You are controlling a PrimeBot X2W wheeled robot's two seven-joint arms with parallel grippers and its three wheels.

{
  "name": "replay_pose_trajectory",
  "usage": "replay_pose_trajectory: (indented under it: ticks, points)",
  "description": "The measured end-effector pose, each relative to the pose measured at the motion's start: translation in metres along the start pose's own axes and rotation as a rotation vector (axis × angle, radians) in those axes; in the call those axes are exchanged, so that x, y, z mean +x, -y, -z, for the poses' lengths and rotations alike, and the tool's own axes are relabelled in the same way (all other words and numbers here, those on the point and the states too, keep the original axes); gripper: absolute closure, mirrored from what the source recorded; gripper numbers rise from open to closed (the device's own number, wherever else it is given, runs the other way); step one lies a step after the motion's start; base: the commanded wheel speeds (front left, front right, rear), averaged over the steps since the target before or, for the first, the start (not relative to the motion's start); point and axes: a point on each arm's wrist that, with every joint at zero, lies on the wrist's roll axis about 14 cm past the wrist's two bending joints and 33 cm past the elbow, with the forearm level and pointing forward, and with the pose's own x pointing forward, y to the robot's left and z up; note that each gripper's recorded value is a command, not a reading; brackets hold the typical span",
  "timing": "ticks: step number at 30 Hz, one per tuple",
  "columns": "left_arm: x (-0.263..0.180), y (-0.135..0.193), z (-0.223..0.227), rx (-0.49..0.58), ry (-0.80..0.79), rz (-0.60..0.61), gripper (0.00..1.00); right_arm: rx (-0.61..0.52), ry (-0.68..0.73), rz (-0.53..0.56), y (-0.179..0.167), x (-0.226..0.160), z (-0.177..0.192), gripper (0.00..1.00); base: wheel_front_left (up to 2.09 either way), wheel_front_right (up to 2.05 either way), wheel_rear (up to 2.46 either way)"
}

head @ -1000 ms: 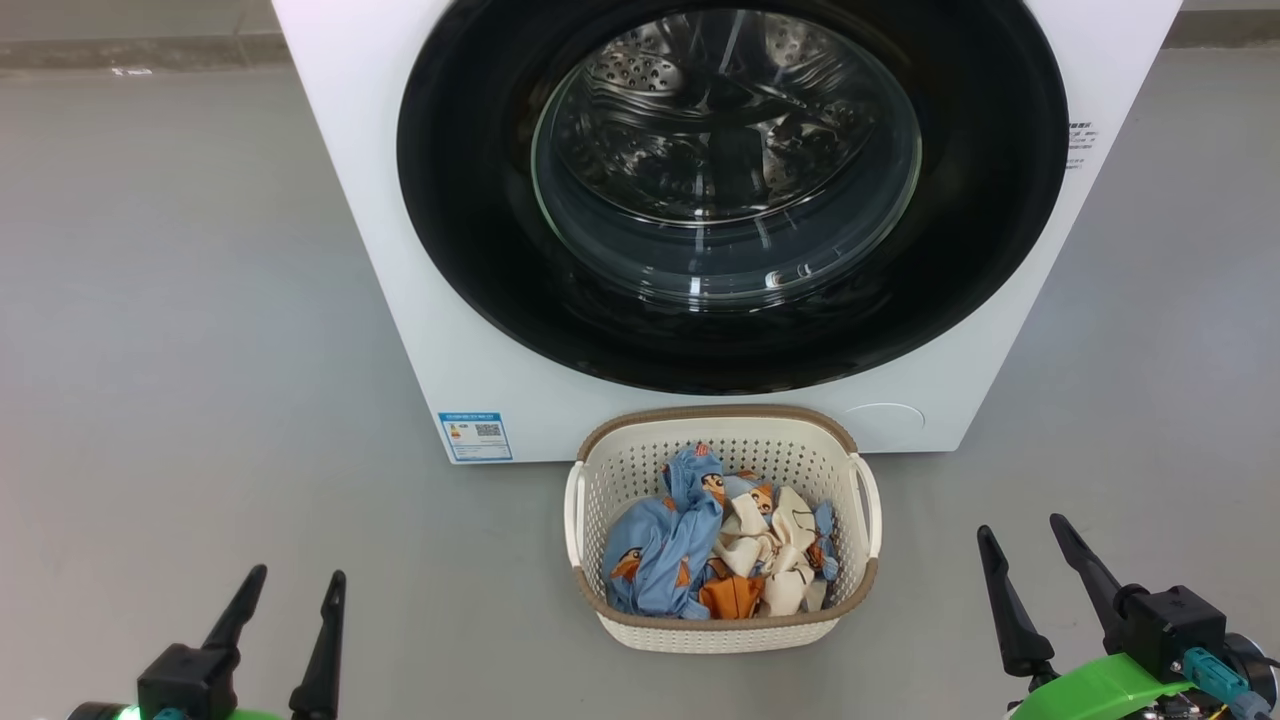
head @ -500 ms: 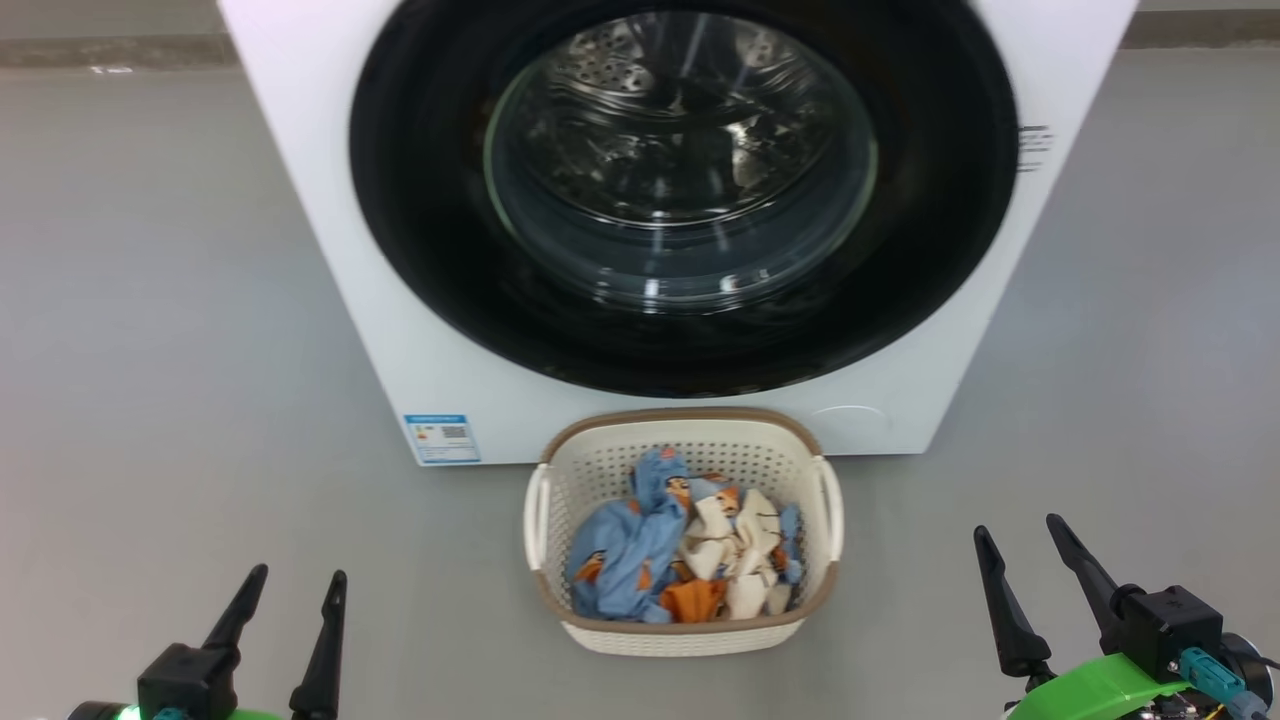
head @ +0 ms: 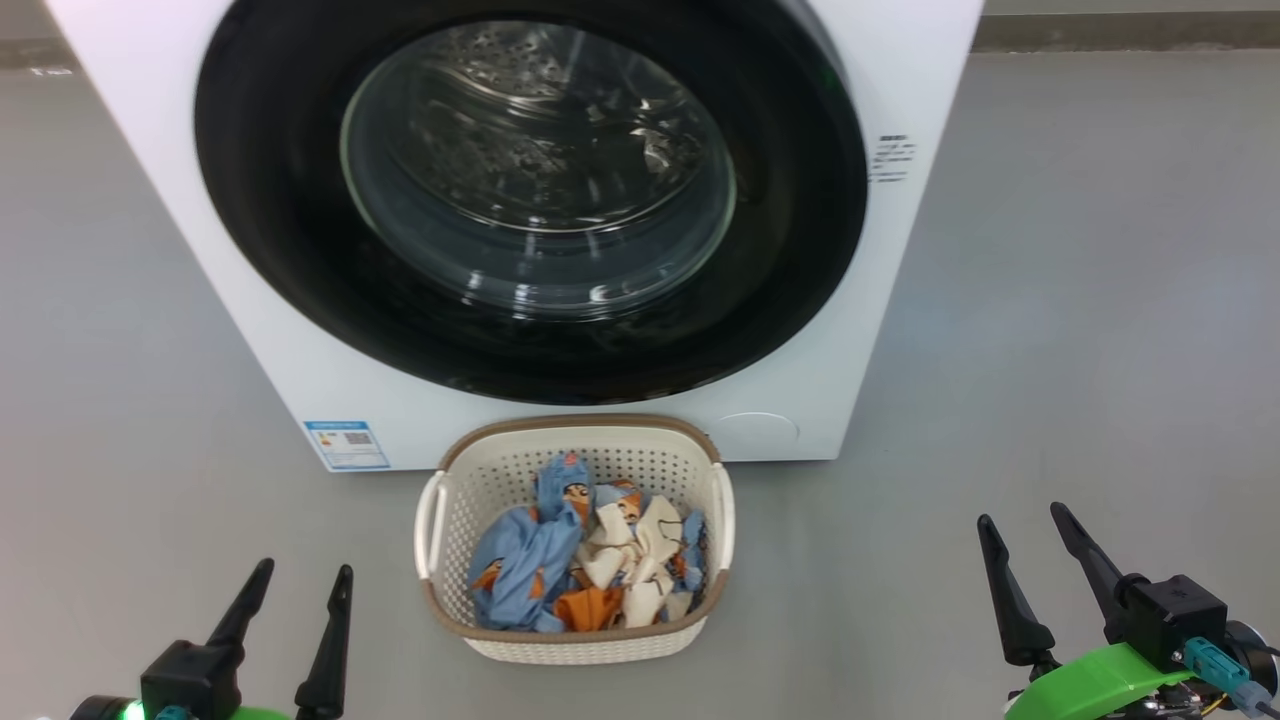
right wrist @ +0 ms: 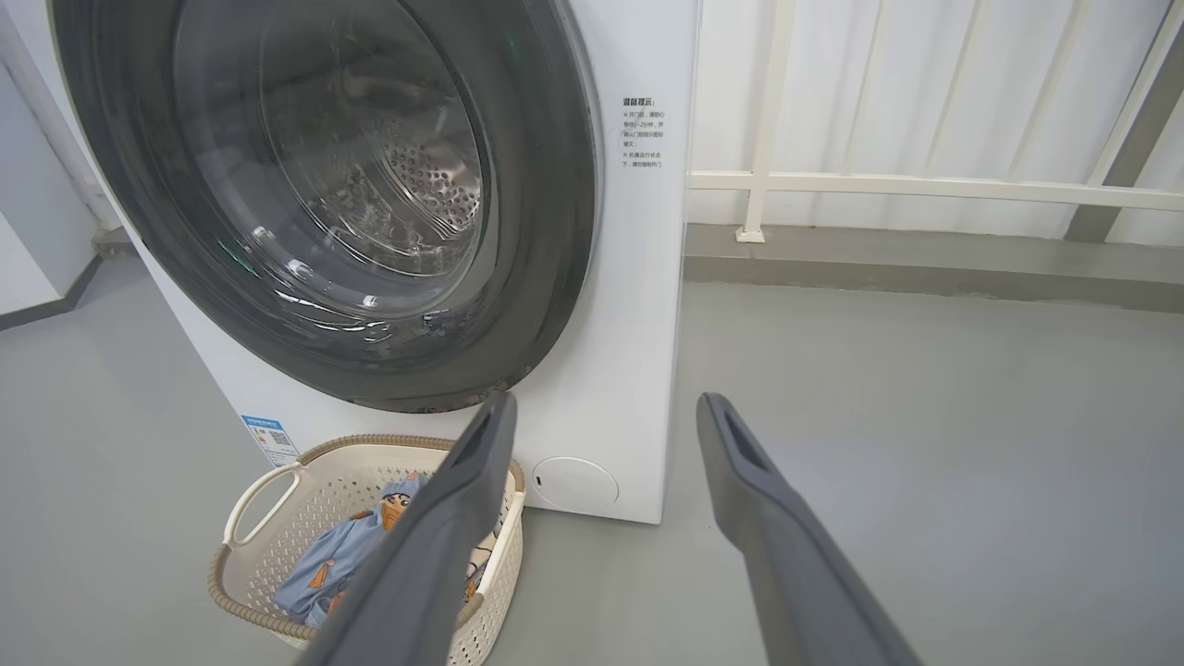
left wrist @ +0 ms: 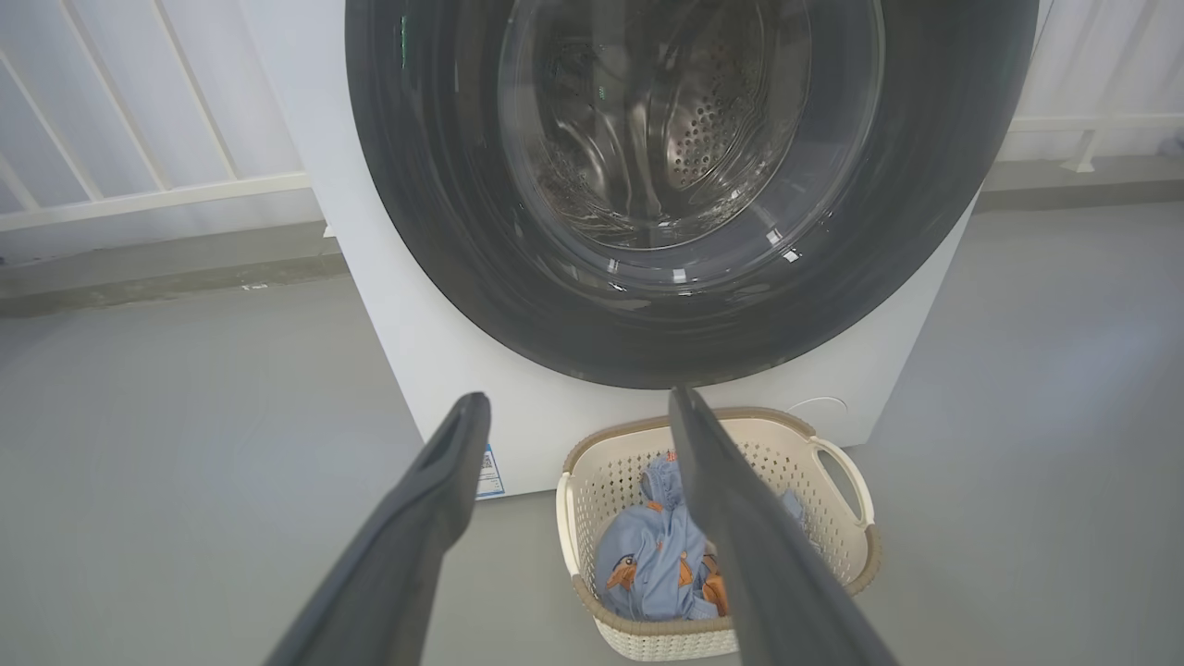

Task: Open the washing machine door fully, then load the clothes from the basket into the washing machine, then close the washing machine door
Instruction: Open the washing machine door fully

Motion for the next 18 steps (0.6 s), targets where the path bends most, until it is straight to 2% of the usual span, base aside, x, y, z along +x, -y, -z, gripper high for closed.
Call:
replay_pose_trajectory:
  ticks: [7,18]
  points:
    - [-0.0005,0.0006,-0.0011,-0.002,0.003,0.003,0.0,-0.002,0.002,-0.002,-0.0002,-0.0001,-0.0009,0.0,0.4,0.4,-0.81]
    - [0.0001,0.0017,-0.0012,-0.007,0.004,0.008,0.0,-0.002,0.002,-0.001,0.0,-0.0007,-0.0009,0.0,0.01,0.01,-0.02]
